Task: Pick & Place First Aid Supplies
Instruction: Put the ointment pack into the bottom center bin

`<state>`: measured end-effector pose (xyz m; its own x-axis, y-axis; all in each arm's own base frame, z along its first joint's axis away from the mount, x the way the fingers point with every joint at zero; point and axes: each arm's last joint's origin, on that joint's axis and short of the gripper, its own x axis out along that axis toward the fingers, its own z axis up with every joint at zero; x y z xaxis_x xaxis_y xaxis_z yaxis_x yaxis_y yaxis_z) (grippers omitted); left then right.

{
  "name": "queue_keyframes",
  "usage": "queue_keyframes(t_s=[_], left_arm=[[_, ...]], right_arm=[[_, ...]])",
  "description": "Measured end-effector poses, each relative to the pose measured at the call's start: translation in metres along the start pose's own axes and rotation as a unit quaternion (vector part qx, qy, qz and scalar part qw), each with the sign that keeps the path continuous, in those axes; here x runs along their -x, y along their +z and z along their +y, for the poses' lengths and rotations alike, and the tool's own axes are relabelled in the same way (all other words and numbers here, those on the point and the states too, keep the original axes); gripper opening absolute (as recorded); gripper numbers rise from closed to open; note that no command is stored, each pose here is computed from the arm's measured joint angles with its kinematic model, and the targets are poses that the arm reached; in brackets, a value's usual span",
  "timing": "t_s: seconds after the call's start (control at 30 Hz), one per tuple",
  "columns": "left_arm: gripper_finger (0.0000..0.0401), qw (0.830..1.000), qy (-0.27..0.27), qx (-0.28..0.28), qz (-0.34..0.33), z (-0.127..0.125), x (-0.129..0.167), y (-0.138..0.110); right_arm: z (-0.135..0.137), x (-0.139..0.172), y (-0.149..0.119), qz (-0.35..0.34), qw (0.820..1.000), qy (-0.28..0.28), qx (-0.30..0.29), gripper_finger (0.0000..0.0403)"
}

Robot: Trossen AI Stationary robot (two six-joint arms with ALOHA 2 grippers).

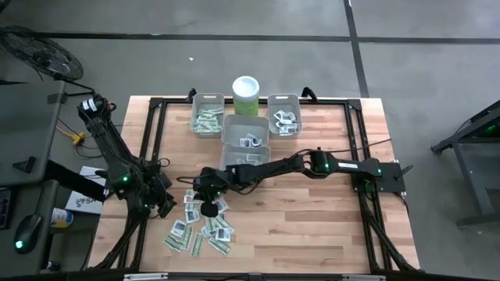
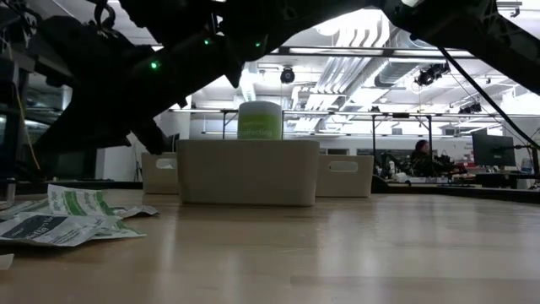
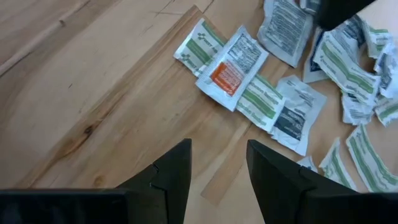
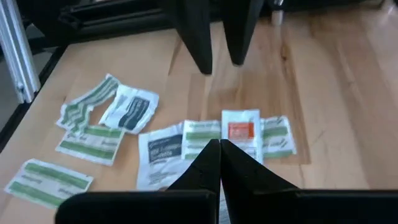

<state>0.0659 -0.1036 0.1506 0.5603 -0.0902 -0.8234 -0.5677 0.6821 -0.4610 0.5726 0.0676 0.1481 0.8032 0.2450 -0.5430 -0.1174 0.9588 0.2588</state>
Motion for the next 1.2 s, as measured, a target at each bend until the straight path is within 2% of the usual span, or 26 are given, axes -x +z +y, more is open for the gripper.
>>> queue_keyframes(t_s=[0.17,0.33,0.43,0.47,0.63,0.7,0.8,0.93,1.2], left_arm=[[0.0153,1.000,0.004,0.003,-0.001,0.000,-0.001,-0.001],[0.0153,1.000,0.005,0.012,-0.002,0.000,-0.001,-0.001],[0.0153,1.000,0.005,0.017,-0.002,0.000,-0.001,-0.001],[0.0153,1.000,0.005,0.019,-0.004,0.000,-0.001,0.000],[0.0153,0.999,-0.001,0.026,-0.026,0.000,-0.001,0.001],[0.0153,0.999,-0.002,0.026,-0.029,0.000,-0.001,0.001],[0.0153,0.999,-0.002,0.027,-0.030,0.000,-0.001,0.001],[0.0153,0.999,-0.004,0.028,-0.031,-0.001,-0.001,0.001],[0.0153,0.998,-0.009,0.042,-0.045,-0.001,-0.001,0.002]], right_arm=[[0.000,0.000,-0.002,0.004,1.000,-0.018,-0.018,0.0000],[0.003,-0.001,-0.004,0.000,0.995,-0.060,-0.082,0.0000],[0.010,-0.002,-0.005,0.000,0.993,-0.050,-0.107,0.0000],[0.013,-0.002,-0.006,0.001,0.993,-0.047,-0.107,0.0000],[0.029,-0.004,-0.006,-0.015,0.998,-0.046,-0.025,0.0000],[0.034,-0.005,-0.005,-0.024,0.999,-0.029,-0.012,0.0000],[0.039,-0.005,-0.004,-0.023,1.000,0.014,-0.003,0.0000],[0.039,-0.005,-0.007,-0.001,0.999,0.033,-0.008,0.0000],[0.037,-0.001,-0.016,0.058,0.998,0.016,0.005,0.0000]])
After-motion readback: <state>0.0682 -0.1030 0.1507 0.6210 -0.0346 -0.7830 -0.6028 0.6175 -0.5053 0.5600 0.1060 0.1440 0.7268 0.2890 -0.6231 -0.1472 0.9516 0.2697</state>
